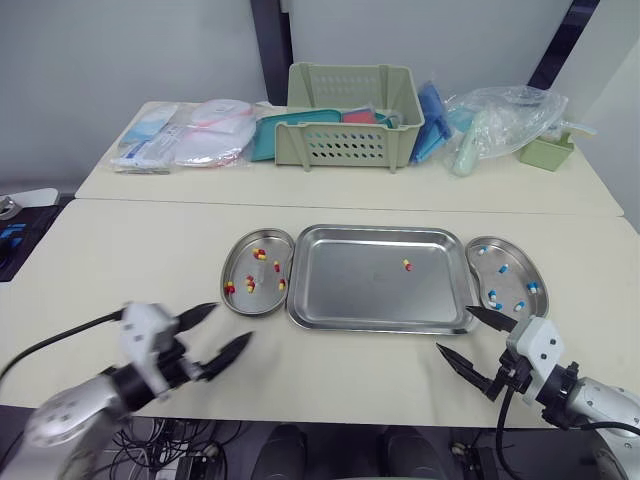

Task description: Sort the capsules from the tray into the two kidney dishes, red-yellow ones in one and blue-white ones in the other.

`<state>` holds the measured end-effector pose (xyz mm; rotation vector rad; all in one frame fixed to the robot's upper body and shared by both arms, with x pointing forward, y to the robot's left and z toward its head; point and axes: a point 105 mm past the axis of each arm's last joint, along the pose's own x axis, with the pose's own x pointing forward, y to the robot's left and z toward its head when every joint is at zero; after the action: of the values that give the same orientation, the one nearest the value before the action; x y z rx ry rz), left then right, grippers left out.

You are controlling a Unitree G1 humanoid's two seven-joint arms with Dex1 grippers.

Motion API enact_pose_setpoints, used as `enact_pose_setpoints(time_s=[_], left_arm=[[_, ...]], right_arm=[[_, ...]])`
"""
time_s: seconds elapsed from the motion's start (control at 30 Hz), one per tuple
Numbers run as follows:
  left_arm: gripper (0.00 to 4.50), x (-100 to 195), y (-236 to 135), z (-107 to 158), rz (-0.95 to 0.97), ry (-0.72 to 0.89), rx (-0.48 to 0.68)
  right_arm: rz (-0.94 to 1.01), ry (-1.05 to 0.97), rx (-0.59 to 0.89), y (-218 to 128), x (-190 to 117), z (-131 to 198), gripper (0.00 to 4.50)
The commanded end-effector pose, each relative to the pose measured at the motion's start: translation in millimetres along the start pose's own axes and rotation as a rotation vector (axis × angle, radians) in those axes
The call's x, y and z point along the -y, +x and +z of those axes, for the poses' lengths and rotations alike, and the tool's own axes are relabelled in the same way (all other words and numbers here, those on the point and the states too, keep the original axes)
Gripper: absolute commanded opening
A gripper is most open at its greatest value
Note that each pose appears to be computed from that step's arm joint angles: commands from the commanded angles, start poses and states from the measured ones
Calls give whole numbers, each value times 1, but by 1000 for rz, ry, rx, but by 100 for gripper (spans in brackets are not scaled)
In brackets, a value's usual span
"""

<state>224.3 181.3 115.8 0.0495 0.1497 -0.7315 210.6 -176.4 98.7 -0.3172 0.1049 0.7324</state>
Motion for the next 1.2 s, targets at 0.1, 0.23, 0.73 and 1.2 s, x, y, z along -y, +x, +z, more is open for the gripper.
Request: enact_pose_setpoints(time_s=[0.1, 0.23, 0.73, 1.2], left_arm=[[450, 32, 58, 20, -116, 43, 48], [450, 44, 99, 29, -184, 69, 72], [450, 61, 212, 35, -469, 208, -52], [450, 67, 258, 27, -472, 203, -111]], right_arm=[[-16, -19, 43, 0, -5, 8, 447], [-30, -6, 51, 2, -6, 7, 447], [-78, 36, 72, 2, -10, 0, 447], [-102, 53, 84, 6, -21, 3, 447]])
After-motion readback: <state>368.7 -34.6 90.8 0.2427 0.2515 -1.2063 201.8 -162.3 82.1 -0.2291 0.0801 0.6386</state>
